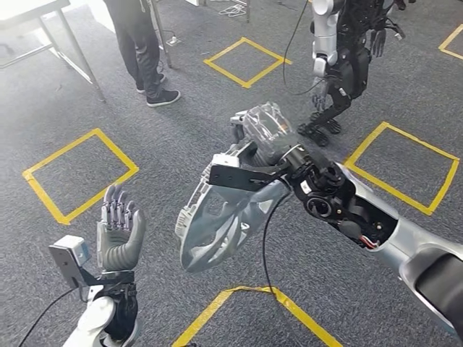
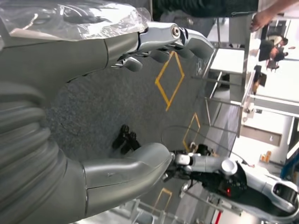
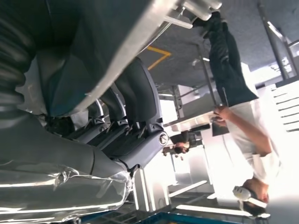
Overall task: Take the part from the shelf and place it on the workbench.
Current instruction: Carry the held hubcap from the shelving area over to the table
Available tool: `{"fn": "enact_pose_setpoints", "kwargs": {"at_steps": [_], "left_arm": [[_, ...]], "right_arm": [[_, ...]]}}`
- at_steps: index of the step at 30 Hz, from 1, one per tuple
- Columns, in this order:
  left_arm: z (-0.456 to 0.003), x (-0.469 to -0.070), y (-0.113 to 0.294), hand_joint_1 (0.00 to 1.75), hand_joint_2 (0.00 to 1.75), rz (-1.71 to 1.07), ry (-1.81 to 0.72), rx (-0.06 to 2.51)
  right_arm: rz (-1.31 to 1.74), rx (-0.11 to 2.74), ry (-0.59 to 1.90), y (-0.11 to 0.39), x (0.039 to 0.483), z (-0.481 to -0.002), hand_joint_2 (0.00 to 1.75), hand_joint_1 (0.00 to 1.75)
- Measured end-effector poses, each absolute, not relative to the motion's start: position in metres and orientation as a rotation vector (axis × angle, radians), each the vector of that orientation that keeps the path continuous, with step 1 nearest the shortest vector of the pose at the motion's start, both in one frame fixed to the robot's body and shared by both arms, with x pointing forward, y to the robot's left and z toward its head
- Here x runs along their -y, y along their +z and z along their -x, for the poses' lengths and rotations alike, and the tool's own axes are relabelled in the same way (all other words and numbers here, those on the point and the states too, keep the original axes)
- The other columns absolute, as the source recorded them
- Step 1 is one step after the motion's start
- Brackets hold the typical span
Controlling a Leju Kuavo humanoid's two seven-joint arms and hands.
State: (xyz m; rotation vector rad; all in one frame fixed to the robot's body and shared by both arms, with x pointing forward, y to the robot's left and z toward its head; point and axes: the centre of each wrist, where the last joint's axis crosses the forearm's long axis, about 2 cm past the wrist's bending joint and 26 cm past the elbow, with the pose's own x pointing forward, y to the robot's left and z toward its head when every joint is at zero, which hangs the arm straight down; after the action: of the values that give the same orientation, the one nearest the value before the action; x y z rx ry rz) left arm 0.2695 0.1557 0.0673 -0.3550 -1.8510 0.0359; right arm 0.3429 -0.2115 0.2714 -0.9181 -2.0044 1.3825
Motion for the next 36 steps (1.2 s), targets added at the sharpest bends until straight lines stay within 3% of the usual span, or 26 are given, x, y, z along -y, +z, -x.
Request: {"fn": "enact_pose_setpoints", "kwargs": {"at_steps": [36], "left_arm": [[-0.273, -0.159, 0.07, 0.0, 1.75, 0.337, 0.038, 1.861]], "right_arm": [[0.994, 1.962, 1.345, 0.278, 0.242, -0.34, 1.75, 1.75]]}}
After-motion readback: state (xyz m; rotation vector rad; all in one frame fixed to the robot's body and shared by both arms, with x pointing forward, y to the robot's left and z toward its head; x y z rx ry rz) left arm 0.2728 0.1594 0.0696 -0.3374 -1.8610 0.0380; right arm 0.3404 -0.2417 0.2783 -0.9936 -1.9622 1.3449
